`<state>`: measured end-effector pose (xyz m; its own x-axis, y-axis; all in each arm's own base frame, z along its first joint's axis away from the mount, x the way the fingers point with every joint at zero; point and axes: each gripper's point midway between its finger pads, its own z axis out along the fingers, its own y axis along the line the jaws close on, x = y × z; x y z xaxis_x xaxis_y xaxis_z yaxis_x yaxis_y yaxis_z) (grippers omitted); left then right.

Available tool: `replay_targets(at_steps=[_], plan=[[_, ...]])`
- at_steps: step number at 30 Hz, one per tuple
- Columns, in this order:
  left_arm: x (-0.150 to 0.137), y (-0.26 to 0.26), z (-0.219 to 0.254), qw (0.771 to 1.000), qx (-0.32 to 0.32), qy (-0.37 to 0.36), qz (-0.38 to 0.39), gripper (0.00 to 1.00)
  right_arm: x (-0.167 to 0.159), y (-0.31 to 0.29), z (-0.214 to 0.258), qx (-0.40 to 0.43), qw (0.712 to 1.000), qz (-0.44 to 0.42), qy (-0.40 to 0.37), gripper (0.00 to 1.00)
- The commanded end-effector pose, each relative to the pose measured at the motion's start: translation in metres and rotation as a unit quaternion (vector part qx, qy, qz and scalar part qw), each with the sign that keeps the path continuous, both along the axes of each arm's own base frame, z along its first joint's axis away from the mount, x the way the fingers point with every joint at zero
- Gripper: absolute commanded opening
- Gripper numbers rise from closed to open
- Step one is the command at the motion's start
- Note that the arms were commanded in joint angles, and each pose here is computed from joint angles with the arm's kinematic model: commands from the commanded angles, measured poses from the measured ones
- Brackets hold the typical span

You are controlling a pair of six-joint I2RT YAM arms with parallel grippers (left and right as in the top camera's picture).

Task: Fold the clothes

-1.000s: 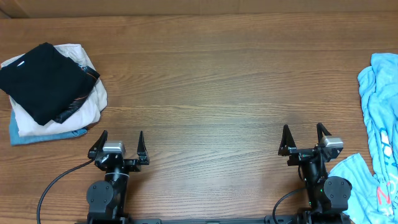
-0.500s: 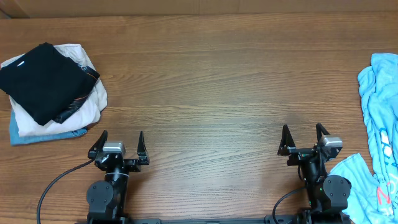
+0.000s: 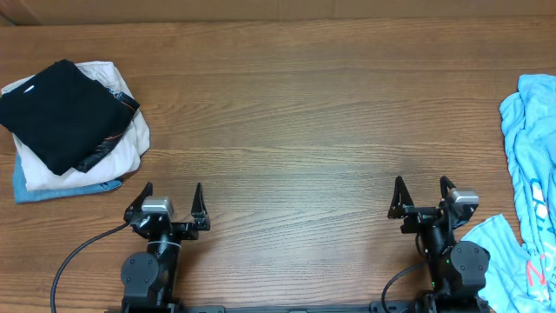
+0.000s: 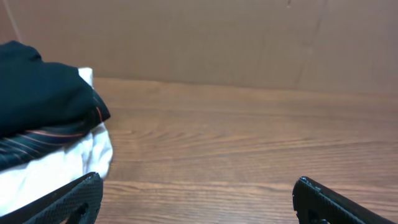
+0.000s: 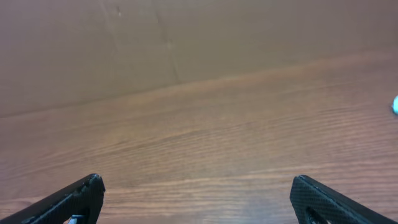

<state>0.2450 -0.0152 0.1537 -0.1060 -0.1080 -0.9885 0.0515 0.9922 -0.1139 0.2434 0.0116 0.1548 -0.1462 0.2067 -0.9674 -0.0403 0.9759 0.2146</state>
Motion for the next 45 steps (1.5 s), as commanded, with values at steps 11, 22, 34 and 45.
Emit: replay_targets(at_steps=[11, 22, 34, 45], plan=[[-0.022, -0.005, 0.065, 0.999, -0.020, 0.049, -0.014, 1.00, -0.042, -0.018, 0.098, 0.043, 0.997, -0.060, 0.033, 1.00], [-0.008, -0.010, 0.076, 0.971, -0.017, 0.239, -0.024, 1.00, -0.029, -0.027, 0.061, 0.092, 0.953, -0.121, 0.260, 1.00], [0.012, -0.020, 0.058, 0.947, -0.026, 0.318, -0.045, 1.00, 0.001, -0.070, -0.003, 0.131, 0.865, -0.283, 0.392, 1.00], [0.019, -0.020, 0.067, 0.954, -0.025, 0.297, -0.045, 1.00, -0.052, -0.174, -0.083, 0.231, 0.680, -0.510, 0.474, 1.00]])
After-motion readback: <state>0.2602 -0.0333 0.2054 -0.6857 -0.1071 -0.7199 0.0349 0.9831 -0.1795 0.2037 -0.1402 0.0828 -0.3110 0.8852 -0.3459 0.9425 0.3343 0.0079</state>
